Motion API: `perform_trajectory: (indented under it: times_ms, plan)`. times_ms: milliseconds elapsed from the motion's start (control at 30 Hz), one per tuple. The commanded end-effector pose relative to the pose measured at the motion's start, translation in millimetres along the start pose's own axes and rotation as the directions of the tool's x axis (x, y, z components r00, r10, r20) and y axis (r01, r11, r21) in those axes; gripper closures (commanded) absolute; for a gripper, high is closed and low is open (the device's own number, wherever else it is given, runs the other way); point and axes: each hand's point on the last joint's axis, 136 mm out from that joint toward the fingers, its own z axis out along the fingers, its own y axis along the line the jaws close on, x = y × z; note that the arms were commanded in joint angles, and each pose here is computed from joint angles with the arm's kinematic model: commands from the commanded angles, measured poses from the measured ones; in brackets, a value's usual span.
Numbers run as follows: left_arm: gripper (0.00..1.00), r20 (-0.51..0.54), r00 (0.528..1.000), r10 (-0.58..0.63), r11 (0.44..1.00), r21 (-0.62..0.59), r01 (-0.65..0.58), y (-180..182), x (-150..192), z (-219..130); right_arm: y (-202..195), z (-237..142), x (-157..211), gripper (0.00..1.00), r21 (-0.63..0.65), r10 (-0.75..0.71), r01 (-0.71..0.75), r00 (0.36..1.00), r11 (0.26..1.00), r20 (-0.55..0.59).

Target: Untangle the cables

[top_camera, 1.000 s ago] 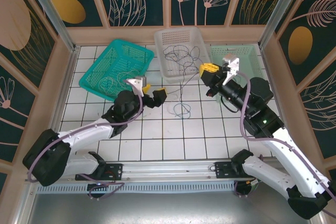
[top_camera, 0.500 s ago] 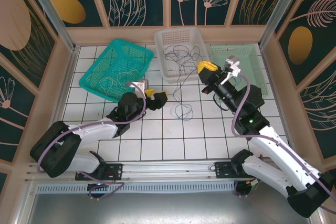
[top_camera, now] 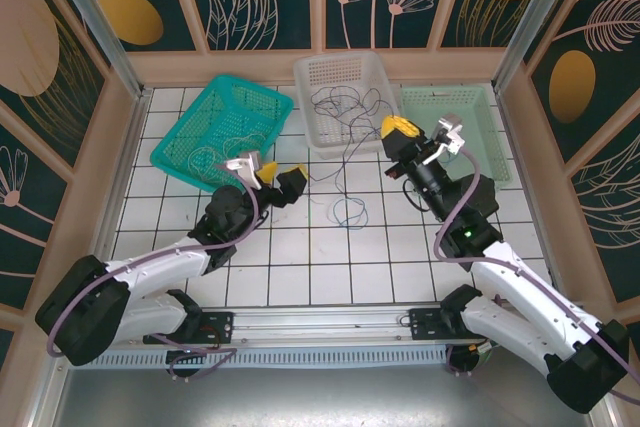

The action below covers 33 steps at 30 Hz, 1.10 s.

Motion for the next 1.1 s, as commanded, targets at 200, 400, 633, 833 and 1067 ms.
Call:
perform_trajectory:
  times_ms: [200,400,633,833,1067]
  plan:
    - [0.01,0.067,0.996,-0.053,0.998,-0.013,0.054,21,8,-34,-14,25,-12,1.0,0.126,0.004,0.003,0.999,0.992,-0.054]
    - [0.02,0.029,0.999,0.028,0.998,0.054,-0.03,3,8,-40,-25,33,-4,1.0,0.169,0.03,-0.017,0.997,0.985,-0.077]
    - [0.08,-0.157,0.986,0.051,0.988,0.15,-0.027,-11,46,-5,-17,36,-5,1.0,0.119,0.086,-0.078,0.995,0.99,-0.059]
    - [0.1,-0.218,0.97,0.11,0.971,0.232,-0.058,-28,56,41,-9,34,-9,1.0,0.084,0.109,-0.104,0.993,0.991,-0.054]
    - [0.15,-0.257,0.958,0.125,0.954,0.296,-0.045,-38,70,90,0,27,-18,1.0,0.053,0.123,-0.12,0.992,0.991,-0.04]
